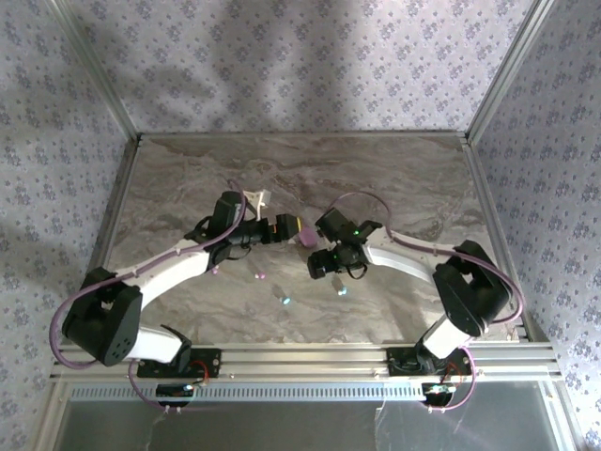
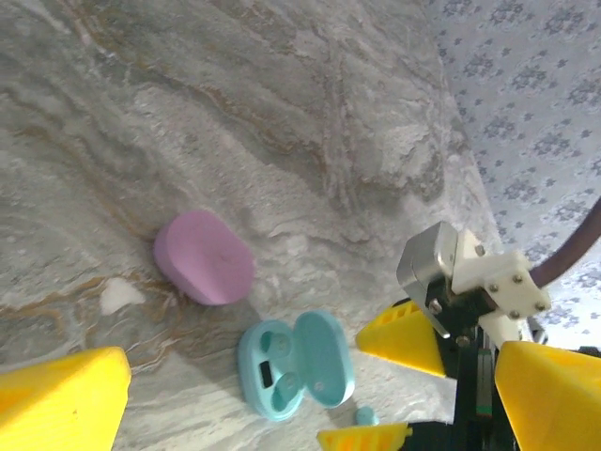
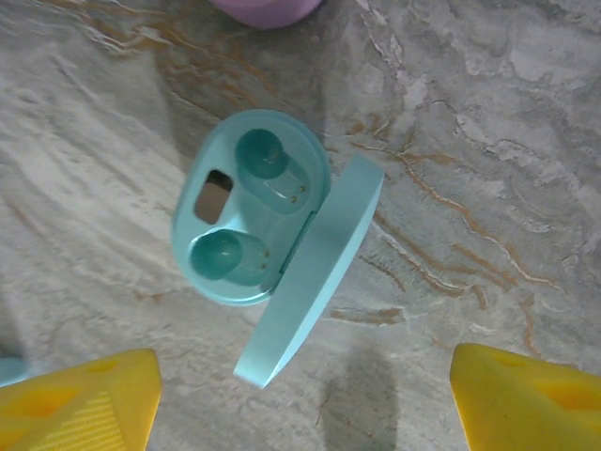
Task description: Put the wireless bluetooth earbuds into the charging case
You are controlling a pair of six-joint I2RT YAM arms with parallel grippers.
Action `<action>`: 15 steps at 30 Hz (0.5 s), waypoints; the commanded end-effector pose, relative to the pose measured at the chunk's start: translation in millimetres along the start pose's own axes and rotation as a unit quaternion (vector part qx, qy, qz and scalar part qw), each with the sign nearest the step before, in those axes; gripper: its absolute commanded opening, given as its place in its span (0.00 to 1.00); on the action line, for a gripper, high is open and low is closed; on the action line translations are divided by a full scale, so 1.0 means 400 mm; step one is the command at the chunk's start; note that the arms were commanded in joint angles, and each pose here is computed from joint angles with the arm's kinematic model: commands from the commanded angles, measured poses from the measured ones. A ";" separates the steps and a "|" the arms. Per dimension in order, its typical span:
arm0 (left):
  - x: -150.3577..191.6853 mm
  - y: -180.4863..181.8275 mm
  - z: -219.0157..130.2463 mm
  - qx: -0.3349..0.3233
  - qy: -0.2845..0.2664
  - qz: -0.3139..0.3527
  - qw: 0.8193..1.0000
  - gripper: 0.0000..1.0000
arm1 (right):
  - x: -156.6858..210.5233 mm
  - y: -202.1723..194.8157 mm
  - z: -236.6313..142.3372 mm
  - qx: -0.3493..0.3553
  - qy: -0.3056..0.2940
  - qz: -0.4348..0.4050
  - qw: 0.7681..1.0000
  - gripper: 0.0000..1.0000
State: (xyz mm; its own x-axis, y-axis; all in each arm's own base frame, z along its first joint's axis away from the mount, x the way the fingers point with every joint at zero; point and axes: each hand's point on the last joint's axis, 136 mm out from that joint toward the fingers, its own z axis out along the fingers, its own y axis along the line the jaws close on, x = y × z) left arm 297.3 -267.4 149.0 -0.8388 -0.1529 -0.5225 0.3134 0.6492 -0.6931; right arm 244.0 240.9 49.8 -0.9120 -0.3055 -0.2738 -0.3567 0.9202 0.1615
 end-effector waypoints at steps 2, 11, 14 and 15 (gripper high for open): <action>0.003 0.033 -0.021 -0.021 -0.021 0.031 0.999 1.00 | 0.007 -0.044 0.002 0.076 0.024 -0.019 0.997 0.80; 0.014 0.039 -0.022 -0.018 -0.023 0.030 0.999 1.00 | 0.009 -0.089 -0.007 0.128 0.040 -0.017 0.991 0.79; 0.014 0.038 -0.021 -0.015 -0.023 0.028 0.999 1.00 | 0.002 -0.102 -0.015 0.135 0.039 -0.013 0.990 0.78; 0.015 0.040 -0.020 -0.015 -0.022 0.028 0.999 1.00 | 0.000 -0.106 -0.016 0.136 0.039 -0.012 0.990 0.78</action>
State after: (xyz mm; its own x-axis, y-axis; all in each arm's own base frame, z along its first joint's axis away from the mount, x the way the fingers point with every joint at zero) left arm 288.9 -251.3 129.1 -0.8262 -0.1404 -0.5455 0.3124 0.6917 -0.6511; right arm 253.2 213.1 44.5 -0.9181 -0.3320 -0.2165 -0.3294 0.9429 -0.0494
